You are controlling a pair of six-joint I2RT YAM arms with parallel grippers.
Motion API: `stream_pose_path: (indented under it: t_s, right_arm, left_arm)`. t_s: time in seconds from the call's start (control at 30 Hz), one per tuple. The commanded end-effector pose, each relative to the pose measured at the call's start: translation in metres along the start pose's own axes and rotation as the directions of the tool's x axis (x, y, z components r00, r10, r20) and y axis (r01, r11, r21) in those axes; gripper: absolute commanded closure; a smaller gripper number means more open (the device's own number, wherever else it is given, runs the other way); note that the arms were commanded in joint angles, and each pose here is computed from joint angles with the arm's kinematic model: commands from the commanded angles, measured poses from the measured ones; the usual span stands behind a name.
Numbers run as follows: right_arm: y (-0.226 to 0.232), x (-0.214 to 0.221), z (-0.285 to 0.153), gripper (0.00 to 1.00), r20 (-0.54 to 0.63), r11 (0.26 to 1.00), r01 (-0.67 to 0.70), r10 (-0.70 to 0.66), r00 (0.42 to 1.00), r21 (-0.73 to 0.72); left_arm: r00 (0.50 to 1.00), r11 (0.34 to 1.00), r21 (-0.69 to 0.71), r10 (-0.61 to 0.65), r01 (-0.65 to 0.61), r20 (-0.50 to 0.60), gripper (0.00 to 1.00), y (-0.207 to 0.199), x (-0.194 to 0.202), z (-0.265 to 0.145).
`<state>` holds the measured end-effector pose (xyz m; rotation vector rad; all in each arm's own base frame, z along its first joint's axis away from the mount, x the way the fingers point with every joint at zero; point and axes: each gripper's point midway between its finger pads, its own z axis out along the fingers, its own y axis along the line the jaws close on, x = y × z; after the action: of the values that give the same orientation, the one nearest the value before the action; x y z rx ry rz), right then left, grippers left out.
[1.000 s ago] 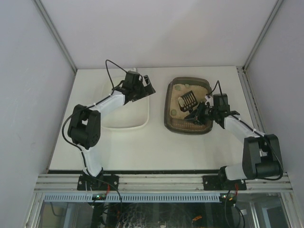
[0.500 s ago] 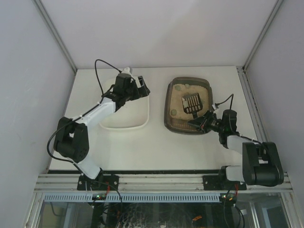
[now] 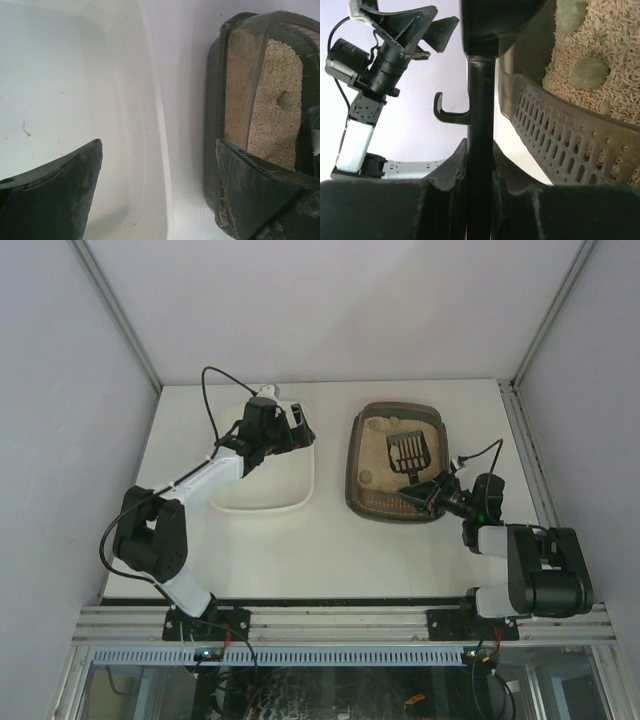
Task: Clean the litter box
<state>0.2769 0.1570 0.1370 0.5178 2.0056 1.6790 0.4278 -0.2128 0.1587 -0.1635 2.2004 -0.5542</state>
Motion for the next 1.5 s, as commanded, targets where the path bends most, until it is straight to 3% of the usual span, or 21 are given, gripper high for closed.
stream_pose_path:
  t_s: [0.0, 0.13, 0.27, 0.37, 0.5, 0.57, 0.7, 0.83, 0.9, 1.0, 1.13, 1.23, 1.3, 1.37, 1.47]
  right_arm:
    - [0.012, 0.015, 0.016, 1.0, -0.088, 0.998, 0.055, -0.057, 0.995, -0.029]
    - [0.013, -0.019, -0.007, 1.0, 0.064, 0.999, 0.037, -0.035, 0.997, -0.024]
    - [0.018, 0.003, 0.012, 1.0, -0.069, 0.996, 0.092, -0.091, 0.993, 0.015]
    - [0.014, -0.018, -0.006, 1.0, 0.038, 0.999, 0.045, -0.046, 0.998, 0.005]
    - [0.021, 0.004, 0.011, 1.0, -0.069, 0.996, 0.089, -0.088, 0.994, 0.006]
    - [0.027, 0.004, 0.013, 1.0, -0.051, 0.994, 0.106, -0.105, 0.993, 0.014]
    - [0.041, 0.01, 0.032, 1.0, -0.103, 0.957, 0.251, -0.237, 0.966, 0.146]
    - [0.068, 0.027, 0.067, 1.0, -0.222, 0.877, 0.399, -0.347, 0.911, 0.266]
    - [0.089, 0.025, 0.089, 1.0, -0.265, 0.794, 0.501, -0.429, 0.863, 0.344]
    - [0.08, 0.033, 0.118, 1.0, -0.414, 0.574, 0.638, -0.486, 0.77, 0.513]
    - [0.07, 0.051, 0.154, 1.0, -0.573, 0.292, 0.772, -0.535, 0.621, 0.564]
    - [0.072, 0.06, 0.171, 1.0, -0.654, 0.032, 0.833, -0.603, 0.456, 0.552]
    - [0.075, 0.062, 0.176, 1.0, -0.688, -0.11, 0.827, -0.621, 0.375, 0.551]
    - [0.078, 0.062, 0.177, 1.0, -0.691, -0.158, 0.811, -0.628, 0.357, 0.563]
    - [0.083, 0.058, 0.178, 1.0, -0.662, -0.135, 0.807, -0.657, 0.361, 0.575]
  left_arm:
    - [0.998, 1.0, 0.008, 0.023, -0.023, 0.059, 0.02, 0.0, -0.013, -0.01]
    - [0.997, 0.999, 0.013, 0.035, -0.036, 0.074, 0.01, -0.002, -0.018, -0.014]
    - [0.993, 0.997, 0.016, 0.068, -0.07, 0.099, 0.0, -0.005, -0.027, -0.021]
    - [0.987, 0.994, 0.017, 0.109, -0.112, 0.119, 0.0, -0.007, -0.037, -0.03]
    - [0.967, 0.972, 0.057, 0.218, -0.227, 0.133, 0.0, -0.011, -0.057, -0.048]
    - [0.955, 0.955, 0.089, 0.271, -0.282, 0.117, 0.0, -0.009, -0.071, -0.059]
    - [0.977, 0.978, 0.069, 0.19, -0.197, 0.1, 0.0, 0.028, -0.119, -0.083]
    - [0.982, 0.985, -0.098, 0.151, -0.14, 0.116, 0.0, 0.091, -0.142, -0.099]
    - [0.983, 0.98, -0.163, 0.133, -0.112, 0.126, 0.0, 0.118, -0.145, -0.106]
    - [0.988, 0.973, -0.22, 0.098, -0.069, 0.123, 0.0, 0.146, -0.14, -0.112]
    - [0.991, 0.959, -0.283, 0.053, -0.018, 0.119, 0.0, 0.174, -0.129, -0.12]
    - [0.991, 0.93, -0.366, 0.04, 0.008, 0.124, 0.0, 0.193, -0.122, -0.127]
    - [0.991, 0.917, -0.4, 0.047, 0.006, 0.124, 0.0, 0.199, -0.118, -0.131]
    - [0.991, 0.913, -0.408, 0.057, -0.002, 0.123, 0.0, 0.201, -0.115, -0.133]
    - [0.99, 0.916, -0.402, 0.066, -0.01, 0.124, 0.0, 0.2, -0.112, -0.134]
